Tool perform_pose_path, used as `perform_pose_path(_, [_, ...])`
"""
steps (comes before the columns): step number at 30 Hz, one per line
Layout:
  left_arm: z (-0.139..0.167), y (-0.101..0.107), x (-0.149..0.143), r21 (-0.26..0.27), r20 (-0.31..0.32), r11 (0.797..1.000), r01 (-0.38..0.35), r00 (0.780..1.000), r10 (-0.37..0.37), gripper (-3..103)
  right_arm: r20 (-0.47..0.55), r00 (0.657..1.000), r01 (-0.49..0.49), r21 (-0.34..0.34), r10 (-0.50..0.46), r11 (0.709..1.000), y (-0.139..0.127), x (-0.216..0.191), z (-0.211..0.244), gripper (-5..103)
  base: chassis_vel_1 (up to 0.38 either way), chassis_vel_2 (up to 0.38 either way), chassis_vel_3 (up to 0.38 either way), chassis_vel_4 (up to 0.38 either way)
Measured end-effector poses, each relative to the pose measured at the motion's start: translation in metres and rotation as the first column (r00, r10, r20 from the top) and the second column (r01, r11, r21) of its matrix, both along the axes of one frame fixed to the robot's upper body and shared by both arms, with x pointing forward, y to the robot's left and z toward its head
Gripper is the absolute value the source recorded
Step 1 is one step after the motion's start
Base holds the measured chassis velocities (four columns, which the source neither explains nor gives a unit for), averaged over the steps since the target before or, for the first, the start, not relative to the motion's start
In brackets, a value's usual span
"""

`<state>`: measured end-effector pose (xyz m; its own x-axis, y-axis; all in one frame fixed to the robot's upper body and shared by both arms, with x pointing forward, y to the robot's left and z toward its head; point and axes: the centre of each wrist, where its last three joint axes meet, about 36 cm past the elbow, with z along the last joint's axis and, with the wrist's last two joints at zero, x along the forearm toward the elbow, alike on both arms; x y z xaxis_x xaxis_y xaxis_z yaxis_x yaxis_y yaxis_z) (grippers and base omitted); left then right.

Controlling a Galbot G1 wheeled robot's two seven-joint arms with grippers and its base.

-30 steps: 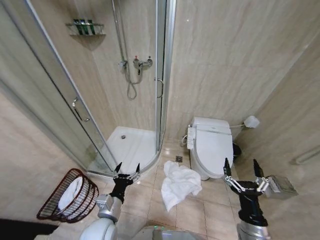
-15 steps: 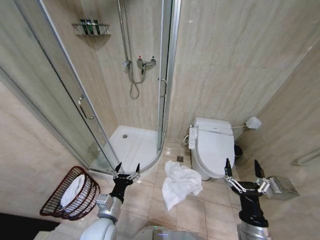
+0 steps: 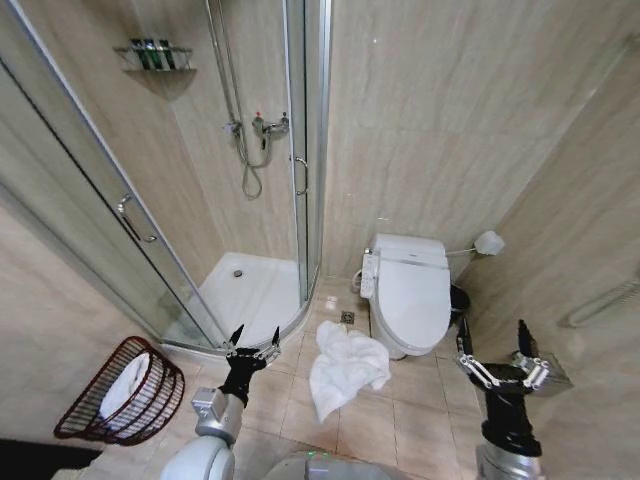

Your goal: Discard the used towel into the hamper.

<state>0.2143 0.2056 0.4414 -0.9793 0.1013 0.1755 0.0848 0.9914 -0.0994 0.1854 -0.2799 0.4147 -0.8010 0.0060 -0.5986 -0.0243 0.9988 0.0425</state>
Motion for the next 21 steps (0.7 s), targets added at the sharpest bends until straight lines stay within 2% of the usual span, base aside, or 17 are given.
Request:
perform_pose_path(7, [0.000,0.000,0.000,0.000,0.000,1.000,0.000,1.000,0.000,99,0.011,1.000,0.018,-0.054,-0.017,0.998,-0.008,0.002,0.000,100,0.007,0.004,-0.007,-0.002])
perform_pose_path(21, [0.000,0.000,0.000,0.000,0.000,1.000,0.000,1.000,0.000,99,-0.006,0.998,0.057,-0.067,-0.058,0.996,-0.014,0.006,0.004,100,0.000,0.000,0.000,0.000])
